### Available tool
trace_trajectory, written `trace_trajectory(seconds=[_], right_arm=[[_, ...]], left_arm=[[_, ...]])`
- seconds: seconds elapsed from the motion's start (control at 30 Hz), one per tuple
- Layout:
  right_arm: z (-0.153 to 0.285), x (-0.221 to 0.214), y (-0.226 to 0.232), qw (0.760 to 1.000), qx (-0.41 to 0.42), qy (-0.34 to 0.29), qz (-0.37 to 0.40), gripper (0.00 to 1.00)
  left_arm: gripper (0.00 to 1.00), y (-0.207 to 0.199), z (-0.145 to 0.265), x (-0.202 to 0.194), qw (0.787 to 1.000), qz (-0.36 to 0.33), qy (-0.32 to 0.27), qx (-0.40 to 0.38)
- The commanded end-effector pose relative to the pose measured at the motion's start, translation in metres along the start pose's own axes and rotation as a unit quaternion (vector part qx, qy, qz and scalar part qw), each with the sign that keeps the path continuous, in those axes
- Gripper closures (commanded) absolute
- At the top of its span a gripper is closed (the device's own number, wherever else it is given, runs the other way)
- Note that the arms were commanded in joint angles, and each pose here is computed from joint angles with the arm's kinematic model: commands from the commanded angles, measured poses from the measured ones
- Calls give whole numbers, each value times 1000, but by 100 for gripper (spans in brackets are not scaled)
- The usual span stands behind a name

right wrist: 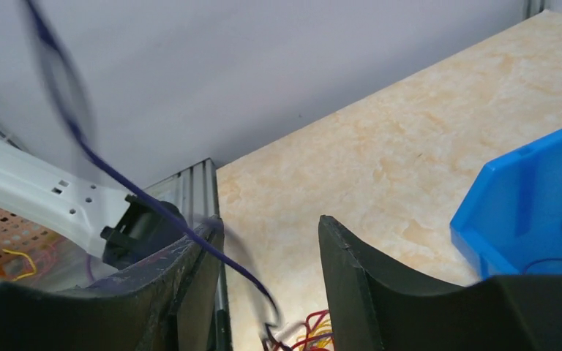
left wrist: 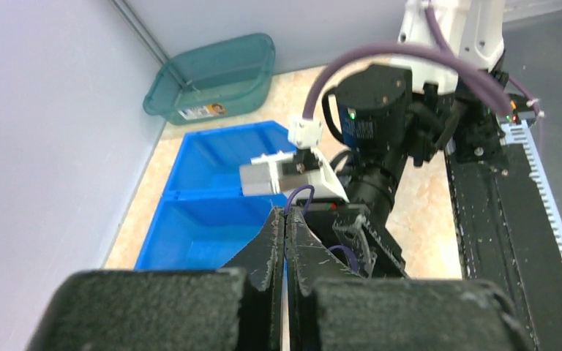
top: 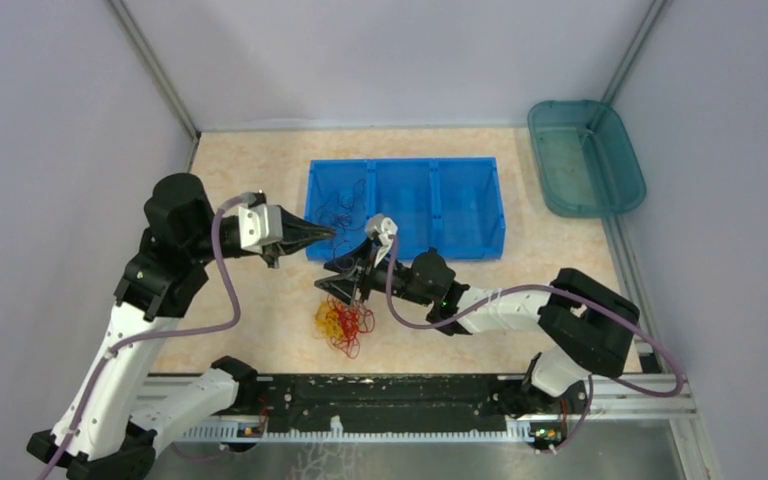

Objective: Untangle the cables

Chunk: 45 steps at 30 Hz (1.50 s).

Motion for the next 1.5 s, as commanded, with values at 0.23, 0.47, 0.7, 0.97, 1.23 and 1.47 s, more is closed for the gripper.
trace_trajectory(seconds=[0.23,0.47,0.7,0.97,1.23,1.47], right_arm=[[6,-20,-1,998,4,-38,-54,53],[15,-38,-7,997,-20,-29,-67,53],[27,-59,-11,996,-36,-15,-80,53],[45,-88,-14,994,-60,6,-95,49],[50,-105,-14,992,-74,23,-103,48],[58,-117,-17,990,-90,33,-106,45]], left_arm=[[100,21,12,96,990,-66,-119,40],[100,35,22,142,975,-110,-171,85],[100,44,34,178,959,-157,-206,118],[100,55,51,217,925,-234,-243,174],[100,61,64,252,899,-277,-273,202],[100,72,80,284,857,-339,-293,255]])
Point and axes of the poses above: each gripper's point midway between its finger pads, its own z axis back along the fingers, its own y axis along the line the jaws close on, x = y × z, the point moved 5 cm from there along z, back along the fingers
